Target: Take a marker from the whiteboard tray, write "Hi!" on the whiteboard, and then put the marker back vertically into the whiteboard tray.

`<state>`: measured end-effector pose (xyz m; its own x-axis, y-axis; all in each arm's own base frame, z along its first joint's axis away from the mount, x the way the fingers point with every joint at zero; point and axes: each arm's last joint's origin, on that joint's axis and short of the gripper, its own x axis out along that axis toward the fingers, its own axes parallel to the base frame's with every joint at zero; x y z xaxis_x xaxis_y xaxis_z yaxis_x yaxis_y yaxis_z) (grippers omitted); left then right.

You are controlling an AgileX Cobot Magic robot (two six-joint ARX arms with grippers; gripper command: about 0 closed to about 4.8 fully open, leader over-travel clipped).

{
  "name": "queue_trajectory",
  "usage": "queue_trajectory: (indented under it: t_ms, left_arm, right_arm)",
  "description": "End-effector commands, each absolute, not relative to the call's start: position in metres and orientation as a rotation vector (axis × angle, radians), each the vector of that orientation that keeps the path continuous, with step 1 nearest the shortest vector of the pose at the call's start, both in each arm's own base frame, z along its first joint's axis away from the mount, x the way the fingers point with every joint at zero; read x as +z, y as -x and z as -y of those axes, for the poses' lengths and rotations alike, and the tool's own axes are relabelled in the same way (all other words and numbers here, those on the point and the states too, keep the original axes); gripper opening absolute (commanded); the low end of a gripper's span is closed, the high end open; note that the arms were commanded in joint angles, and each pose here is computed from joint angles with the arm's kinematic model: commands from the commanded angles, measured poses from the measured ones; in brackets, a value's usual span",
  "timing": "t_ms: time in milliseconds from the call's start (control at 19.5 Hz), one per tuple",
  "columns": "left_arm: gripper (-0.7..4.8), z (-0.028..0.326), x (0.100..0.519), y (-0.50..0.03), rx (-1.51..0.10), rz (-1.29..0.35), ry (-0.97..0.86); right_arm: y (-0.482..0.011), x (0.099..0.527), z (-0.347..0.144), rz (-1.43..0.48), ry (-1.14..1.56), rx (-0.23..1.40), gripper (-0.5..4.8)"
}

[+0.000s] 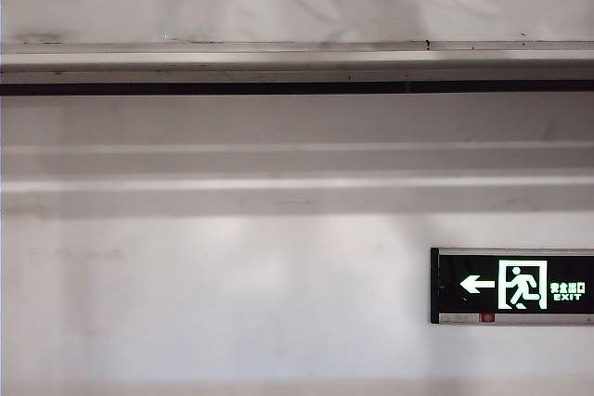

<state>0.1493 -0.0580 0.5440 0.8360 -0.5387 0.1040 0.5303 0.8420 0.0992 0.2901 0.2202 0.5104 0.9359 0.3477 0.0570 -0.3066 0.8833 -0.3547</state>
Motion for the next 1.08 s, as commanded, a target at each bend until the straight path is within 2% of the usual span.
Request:
queue_trajectory:
  t_ms: [51, 257, 616, 1078]
  left_arm:
    - [-0.06, 0.058, 0.546, -0.147, -0.573, 0.147, -0.064]
    - [-0.06, 0.058, 0.546, -0.147, -0.573, 0.147, -0.064]
    - [-0.06, 0.057, 0.547, -0.147, -0.573, 0.149, -0.064]
    - [-0.06, 0.057, 0.547, -0.145, -0.573, 0.152, -0.064]
  right_arm:
    - [-0.288, 0.513, -0.219, 0.117, 0.334, 0.339, -0.06]
    - [-0.271, 0.531, -0.205, 0.178, 0.300, 0.327, -0.06]
    - [-0.285, 0.527, -0.201, 0.174, 0.303, 0.294, -0.06]
    - [-0.287, 0.512, -0.203, 0.044, 0.371, 0.303, -0.06]
